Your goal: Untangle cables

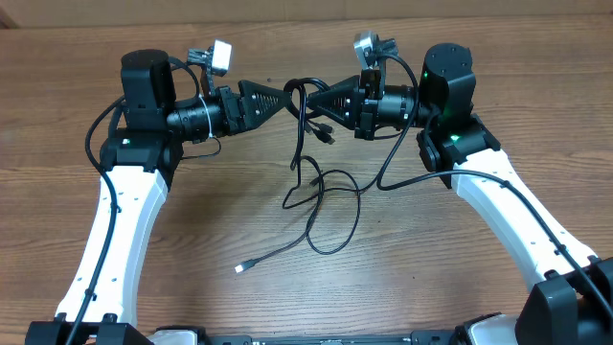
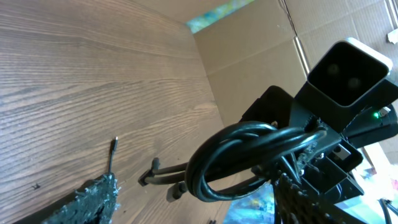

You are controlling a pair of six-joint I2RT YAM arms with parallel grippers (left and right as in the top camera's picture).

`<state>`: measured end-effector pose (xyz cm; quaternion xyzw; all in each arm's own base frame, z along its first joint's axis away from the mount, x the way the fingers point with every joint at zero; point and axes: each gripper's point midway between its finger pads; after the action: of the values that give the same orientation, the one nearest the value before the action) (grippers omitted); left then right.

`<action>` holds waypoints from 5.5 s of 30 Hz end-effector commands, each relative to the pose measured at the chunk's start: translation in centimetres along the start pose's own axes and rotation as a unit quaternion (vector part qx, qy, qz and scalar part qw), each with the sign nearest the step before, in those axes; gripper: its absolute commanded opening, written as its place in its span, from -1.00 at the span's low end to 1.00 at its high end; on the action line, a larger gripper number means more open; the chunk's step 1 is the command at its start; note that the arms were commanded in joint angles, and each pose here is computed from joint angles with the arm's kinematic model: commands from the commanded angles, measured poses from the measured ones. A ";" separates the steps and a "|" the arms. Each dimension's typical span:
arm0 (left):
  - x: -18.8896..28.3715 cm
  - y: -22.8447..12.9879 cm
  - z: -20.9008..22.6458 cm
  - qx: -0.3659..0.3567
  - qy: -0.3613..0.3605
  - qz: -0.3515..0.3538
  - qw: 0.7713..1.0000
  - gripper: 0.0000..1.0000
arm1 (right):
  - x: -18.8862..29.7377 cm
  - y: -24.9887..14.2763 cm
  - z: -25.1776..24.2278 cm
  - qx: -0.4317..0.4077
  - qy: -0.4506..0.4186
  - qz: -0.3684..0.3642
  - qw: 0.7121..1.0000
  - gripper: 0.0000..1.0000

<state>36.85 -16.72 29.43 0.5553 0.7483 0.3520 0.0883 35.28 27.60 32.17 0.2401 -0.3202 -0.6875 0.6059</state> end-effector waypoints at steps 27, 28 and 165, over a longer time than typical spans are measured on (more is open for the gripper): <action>-0.9 -1.5 -1.0 -0.013 -0.006 0.030 0.999 0.35 | 0.3 0.2 2.8 0.043 0.061 0.015 0.997 -0.92; -1.1 -1.6 -1.1 -0.014 -0.007 0.032 0.999 0.36 | 0.3 0.2 2.9 0.044 0.062 0.015 0.997 -0.92; 0.1 -9.2 8.8 -0.083 0.426 0.152 0.888 -0.91 | -3.6 -11.0 -4.7 0.098 -0.183 0.161 0.965 -0.63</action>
<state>34.23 -13.46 16.76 0.4464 0.5767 0.6346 -0.2558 31.27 31.43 20.28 0.1170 -0.5124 -0.5746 0.6273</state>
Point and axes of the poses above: each gripper's point midway between its finger pads, its own x axis back along the fingers, its own z axis along the line the jaws close on, y = z × x, and after that the axes turned 13 degrees about -x, right-handed
